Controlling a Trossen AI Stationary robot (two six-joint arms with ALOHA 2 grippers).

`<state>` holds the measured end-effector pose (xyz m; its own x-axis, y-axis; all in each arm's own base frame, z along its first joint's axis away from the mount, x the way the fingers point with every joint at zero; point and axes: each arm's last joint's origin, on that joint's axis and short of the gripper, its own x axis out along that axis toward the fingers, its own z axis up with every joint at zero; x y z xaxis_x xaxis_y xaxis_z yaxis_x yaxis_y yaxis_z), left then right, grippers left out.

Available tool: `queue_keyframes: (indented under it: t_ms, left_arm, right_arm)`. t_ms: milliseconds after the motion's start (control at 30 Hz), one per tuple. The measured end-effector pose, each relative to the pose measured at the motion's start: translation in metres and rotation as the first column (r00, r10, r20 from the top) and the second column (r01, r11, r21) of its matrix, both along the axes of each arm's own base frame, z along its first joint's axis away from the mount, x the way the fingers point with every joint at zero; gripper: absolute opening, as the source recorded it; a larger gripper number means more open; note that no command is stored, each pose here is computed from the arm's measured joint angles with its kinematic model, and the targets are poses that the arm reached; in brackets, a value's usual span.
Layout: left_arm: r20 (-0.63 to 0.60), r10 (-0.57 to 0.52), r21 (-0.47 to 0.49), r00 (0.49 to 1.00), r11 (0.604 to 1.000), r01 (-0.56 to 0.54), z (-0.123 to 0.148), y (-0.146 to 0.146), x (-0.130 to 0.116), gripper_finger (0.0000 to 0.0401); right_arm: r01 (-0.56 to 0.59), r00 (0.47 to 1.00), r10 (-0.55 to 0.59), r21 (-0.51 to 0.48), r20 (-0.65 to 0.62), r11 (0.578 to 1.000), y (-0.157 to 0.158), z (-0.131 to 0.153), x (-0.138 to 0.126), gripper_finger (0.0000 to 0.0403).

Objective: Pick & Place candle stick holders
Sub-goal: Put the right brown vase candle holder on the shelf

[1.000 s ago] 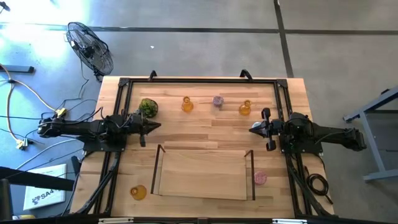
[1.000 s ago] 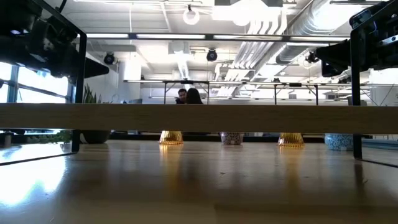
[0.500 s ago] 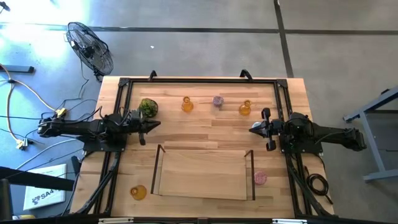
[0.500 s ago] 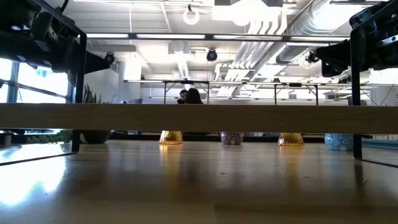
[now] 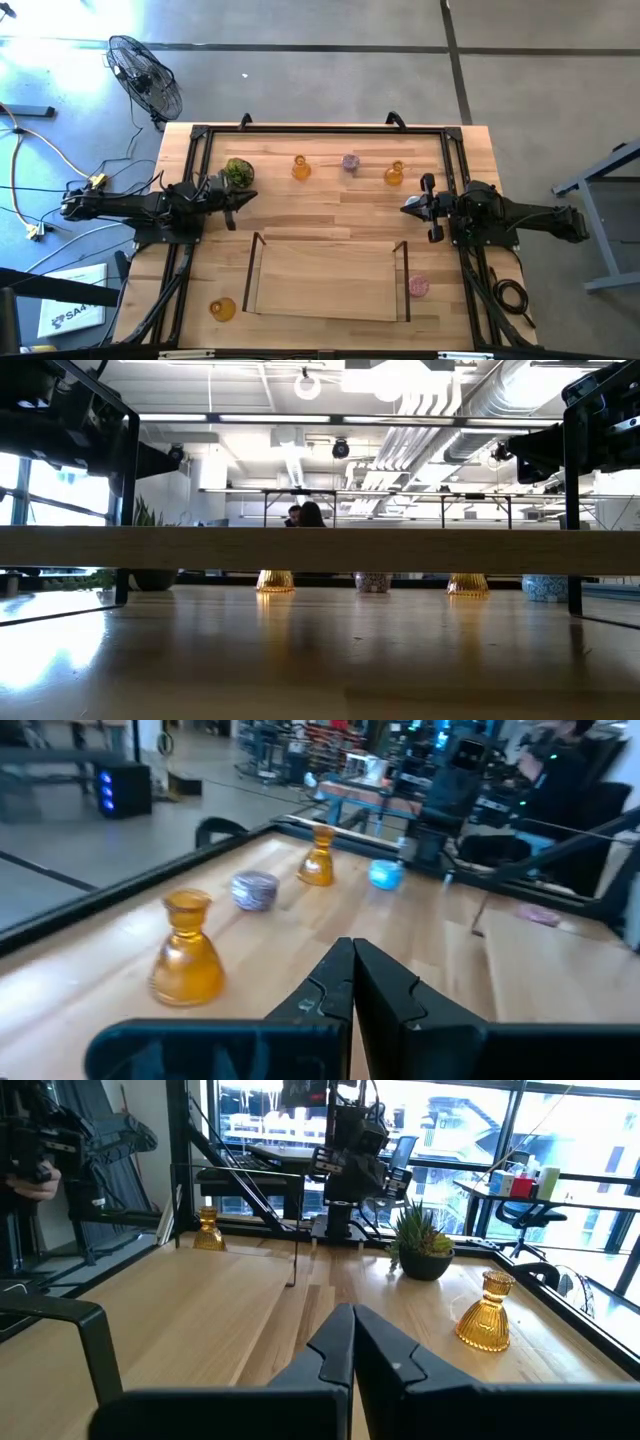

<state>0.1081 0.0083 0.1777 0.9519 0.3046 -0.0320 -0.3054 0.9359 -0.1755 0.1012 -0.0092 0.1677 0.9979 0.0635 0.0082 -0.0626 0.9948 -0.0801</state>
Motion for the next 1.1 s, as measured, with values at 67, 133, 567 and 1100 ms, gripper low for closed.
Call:
queue_keyframes:
  t_ms: [67, 133, 567, 1100]
  left_arm:
    - [0.016, 0.021, 0.028, 1.0, 0.999, -0.021, 0.002, 0.001, 0.0, 0.0001]
    - [0.058, 0.035, 0.055, 0.998, 0.998, -0.038, 0.007, 0.001, 0.0, 0.0002]
    - [0.239, 0.084, 0.054, 0.967, 0.994, -0.1, 0.025, 0.002, -0.003, 0.0167]
    - [0.408, 0.106, 0.08, 0.907, 0.985, -0.152, 0.043, 0.003, -0.01, 0.0262]
  right_arm:
    - [0.0, 1.0, 0.0, 0.0, 0.0, 1.0, 0.0, 0.0, 0.0, 0.0]
    - [0.0, 1.0, 0.0, 0.0, 0.0, 1.0, 0.0, 0.0, 0.0, 0.0]
    - [0.0, 1.0, 0.0, 0.0, 0.0, 1.0, 0.0, 0.0, 0.0, 0.0]
    - [0.1, 0.986, -0.109, 0.076, 0.13, 0.992, -0.003, 0.013, -0.001, 0.0]
